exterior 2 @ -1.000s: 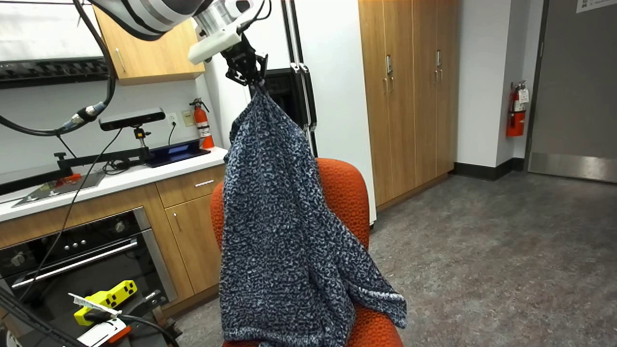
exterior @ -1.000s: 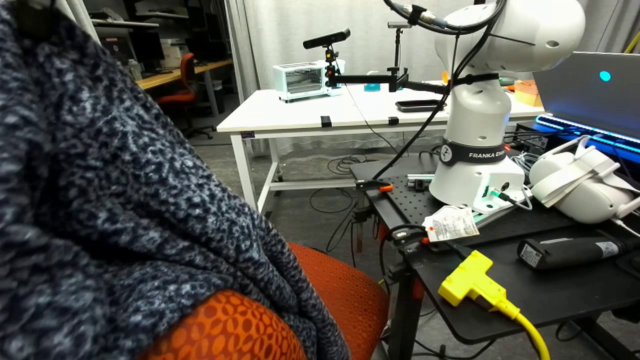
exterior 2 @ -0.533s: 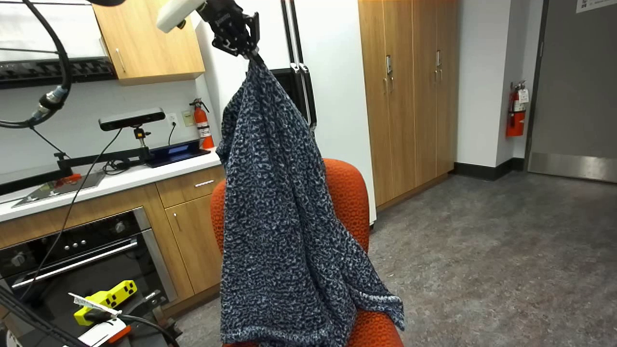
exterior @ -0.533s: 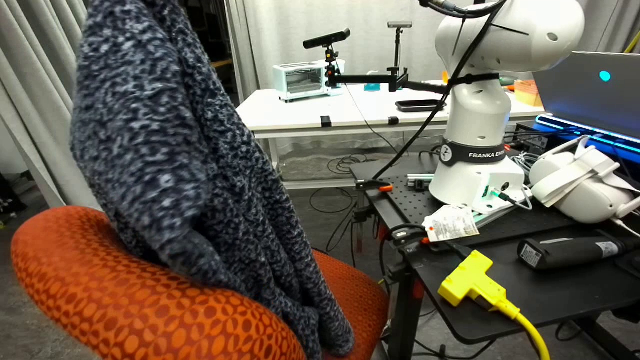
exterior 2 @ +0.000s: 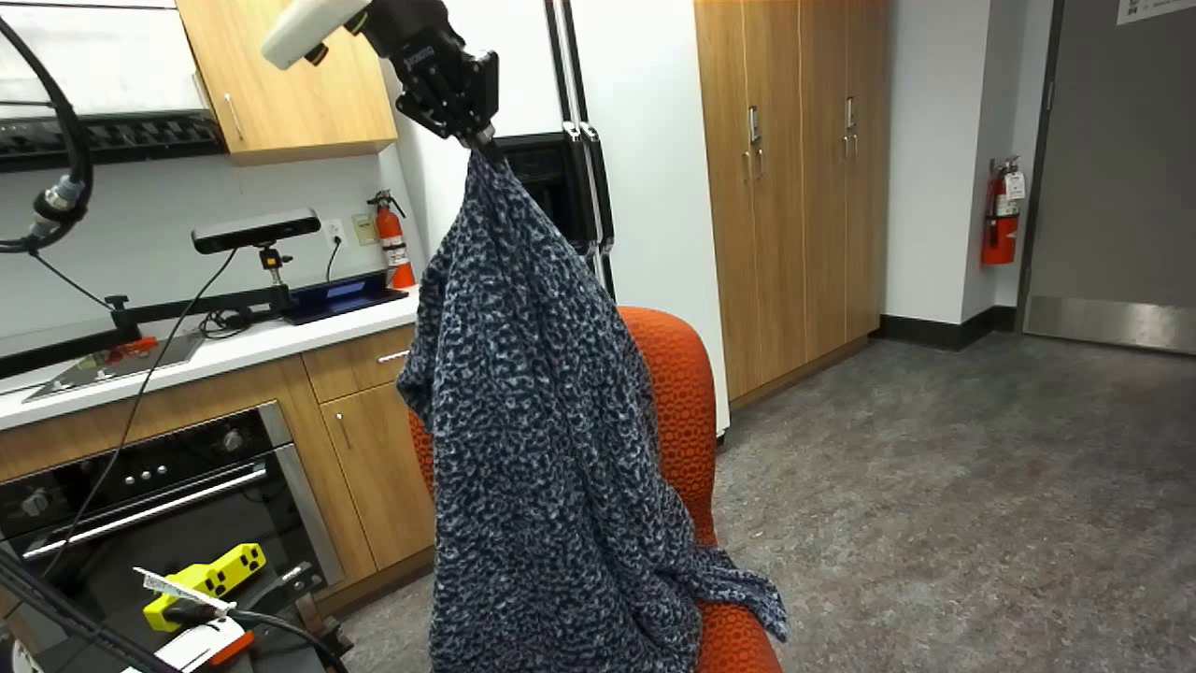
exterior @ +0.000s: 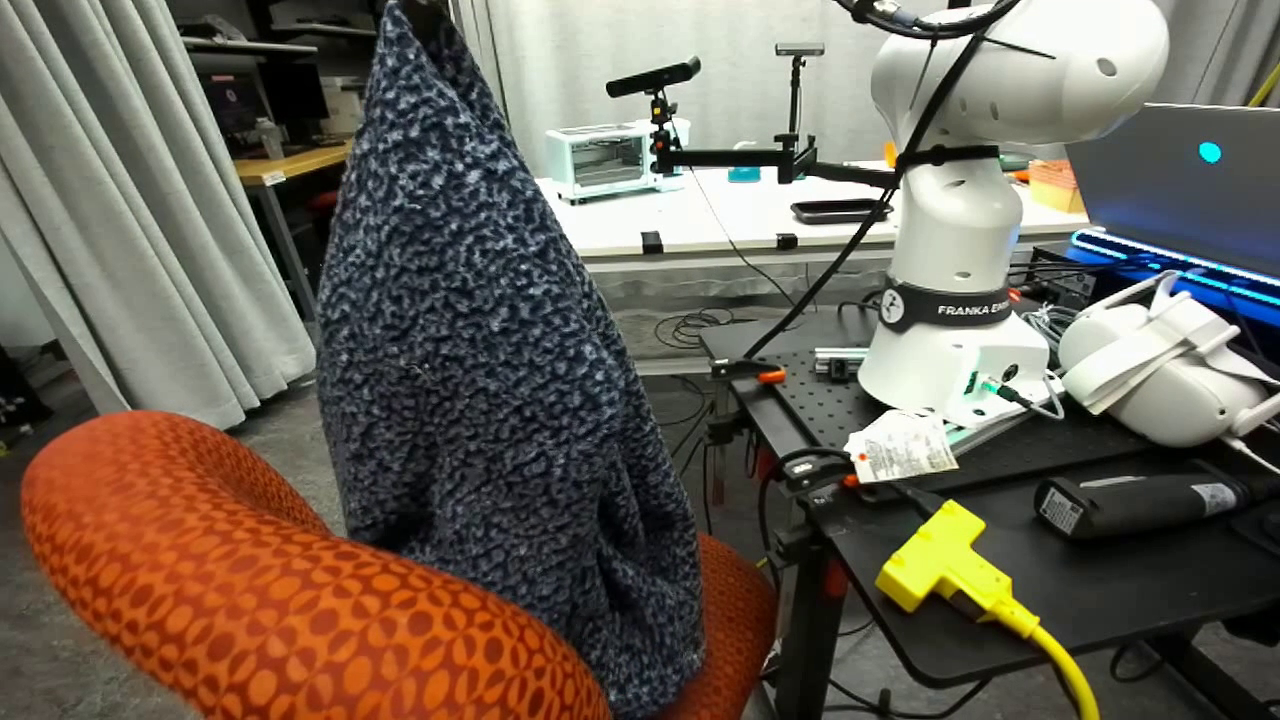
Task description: Put the fleece on the seat
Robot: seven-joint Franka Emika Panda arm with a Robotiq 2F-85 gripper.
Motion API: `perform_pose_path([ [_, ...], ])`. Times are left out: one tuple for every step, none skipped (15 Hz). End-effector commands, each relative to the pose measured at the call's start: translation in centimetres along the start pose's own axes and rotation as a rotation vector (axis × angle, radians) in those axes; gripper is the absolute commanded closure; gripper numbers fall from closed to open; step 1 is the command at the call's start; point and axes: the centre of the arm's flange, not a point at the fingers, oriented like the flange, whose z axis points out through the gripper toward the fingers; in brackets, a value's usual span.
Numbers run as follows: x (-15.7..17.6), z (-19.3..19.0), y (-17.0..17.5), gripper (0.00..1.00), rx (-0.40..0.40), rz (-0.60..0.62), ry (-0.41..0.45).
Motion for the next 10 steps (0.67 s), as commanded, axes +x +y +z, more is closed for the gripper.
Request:
perform_pose_path([
  [0.1, 0.2, 0.1, 0.99, 0.062, -0.009, -0.072],
  [0.5, 0.9, -0.3, 0.99, 0.082, -0.014, -0.105],
  [0.8, 1.6, -0.7, 0.99, 0.101, -0.022, -0.127],
  [1.5, 2.5, -1.1, 0.99, 0.117, -0.024, -0.156],
  [2.0, 3.3, -1.6, 0.99, 0.135, -0.029, -0.178],
  [2.7, 4.2, -2.1, 0.99, 0.146, -0.035, -0.198],
  [4.1, 6.7, -1.4, 0.99, 0.139, -0.064, -0.180],
  [4.8, 7.1, -2.1, 0.99, 0.142, -0.058, -0.208],
  [5.6, 8.1, -2.0, 0.99, 0.135, -0.060, -0.233],
  [6.0, 8.9, -2.1, 0.99, 0.129, -0.062, -0.250],
])
